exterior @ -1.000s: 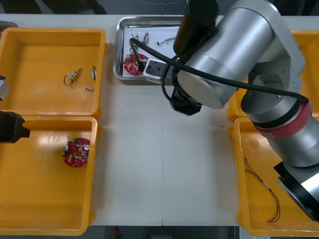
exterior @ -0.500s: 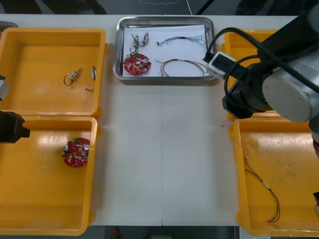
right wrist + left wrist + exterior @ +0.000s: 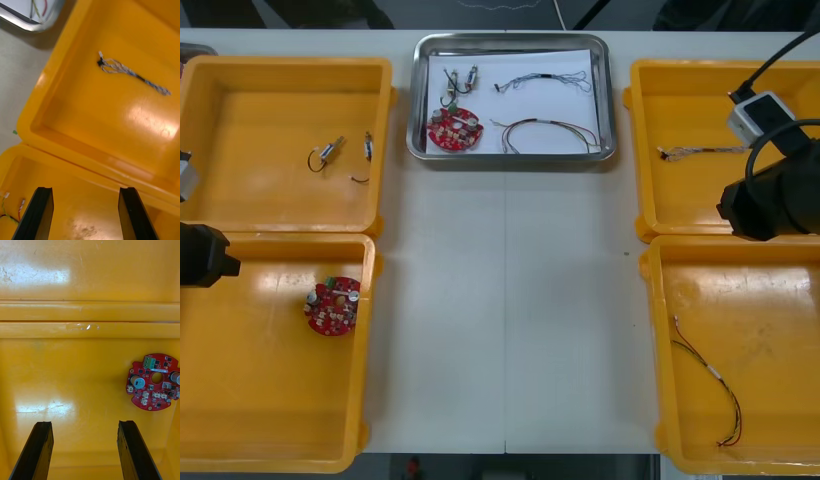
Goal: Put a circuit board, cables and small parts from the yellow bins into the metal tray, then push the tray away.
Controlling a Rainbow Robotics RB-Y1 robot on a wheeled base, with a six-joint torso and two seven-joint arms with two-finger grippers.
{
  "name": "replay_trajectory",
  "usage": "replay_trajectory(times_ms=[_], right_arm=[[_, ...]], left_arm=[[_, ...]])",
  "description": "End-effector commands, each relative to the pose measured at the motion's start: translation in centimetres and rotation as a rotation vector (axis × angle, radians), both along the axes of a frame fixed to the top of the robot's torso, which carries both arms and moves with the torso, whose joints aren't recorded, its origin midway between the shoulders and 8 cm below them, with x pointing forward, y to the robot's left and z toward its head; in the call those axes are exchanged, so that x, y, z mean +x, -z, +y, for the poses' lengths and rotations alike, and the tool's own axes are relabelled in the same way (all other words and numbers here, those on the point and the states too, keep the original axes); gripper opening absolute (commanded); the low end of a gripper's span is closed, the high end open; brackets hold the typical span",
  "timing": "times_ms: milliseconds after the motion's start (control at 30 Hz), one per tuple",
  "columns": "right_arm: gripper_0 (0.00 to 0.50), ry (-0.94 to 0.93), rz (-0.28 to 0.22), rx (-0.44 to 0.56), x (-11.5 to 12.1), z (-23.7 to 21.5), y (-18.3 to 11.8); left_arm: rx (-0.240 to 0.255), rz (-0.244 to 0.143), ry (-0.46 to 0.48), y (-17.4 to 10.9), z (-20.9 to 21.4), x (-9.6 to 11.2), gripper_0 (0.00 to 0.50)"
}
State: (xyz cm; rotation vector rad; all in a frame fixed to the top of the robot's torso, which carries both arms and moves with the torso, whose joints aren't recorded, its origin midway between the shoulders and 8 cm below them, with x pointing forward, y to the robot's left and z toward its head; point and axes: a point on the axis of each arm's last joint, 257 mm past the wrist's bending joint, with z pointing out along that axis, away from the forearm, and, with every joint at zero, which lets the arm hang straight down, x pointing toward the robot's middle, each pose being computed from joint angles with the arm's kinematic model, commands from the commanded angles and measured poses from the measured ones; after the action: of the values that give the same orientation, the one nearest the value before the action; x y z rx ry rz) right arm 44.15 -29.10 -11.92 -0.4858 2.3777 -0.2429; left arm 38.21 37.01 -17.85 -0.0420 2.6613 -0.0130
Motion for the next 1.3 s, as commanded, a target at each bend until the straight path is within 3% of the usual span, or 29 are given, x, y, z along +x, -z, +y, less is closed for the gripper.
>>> replay_trajectory(times_ms=[33,267,500,1300], right_arm=[[0.500,0.131,0.008,0.078,-2.1,-3.5,0.3],[0.500,0.251,0.056,0.185,-4.9,-6.8,1.8],[0.500,0.313,0.088,0.249,-7.1,-7.2,3.0],[0.500,0.428,0.154,0.283,-9.1,-8.9,5.4]], left_arm=[[0.056,-0.024,0.035,-1.3,1.0,-0.1,0.500],[0.056,-0.024,0.035,-1.3,1.0,-0.1,0.500],[0.056,-0.024,0.035,-1.3,1.0,-0.1,0.500],[0.056,-0.024,0.035,-1.3,1.0,-0.1,0.500]])
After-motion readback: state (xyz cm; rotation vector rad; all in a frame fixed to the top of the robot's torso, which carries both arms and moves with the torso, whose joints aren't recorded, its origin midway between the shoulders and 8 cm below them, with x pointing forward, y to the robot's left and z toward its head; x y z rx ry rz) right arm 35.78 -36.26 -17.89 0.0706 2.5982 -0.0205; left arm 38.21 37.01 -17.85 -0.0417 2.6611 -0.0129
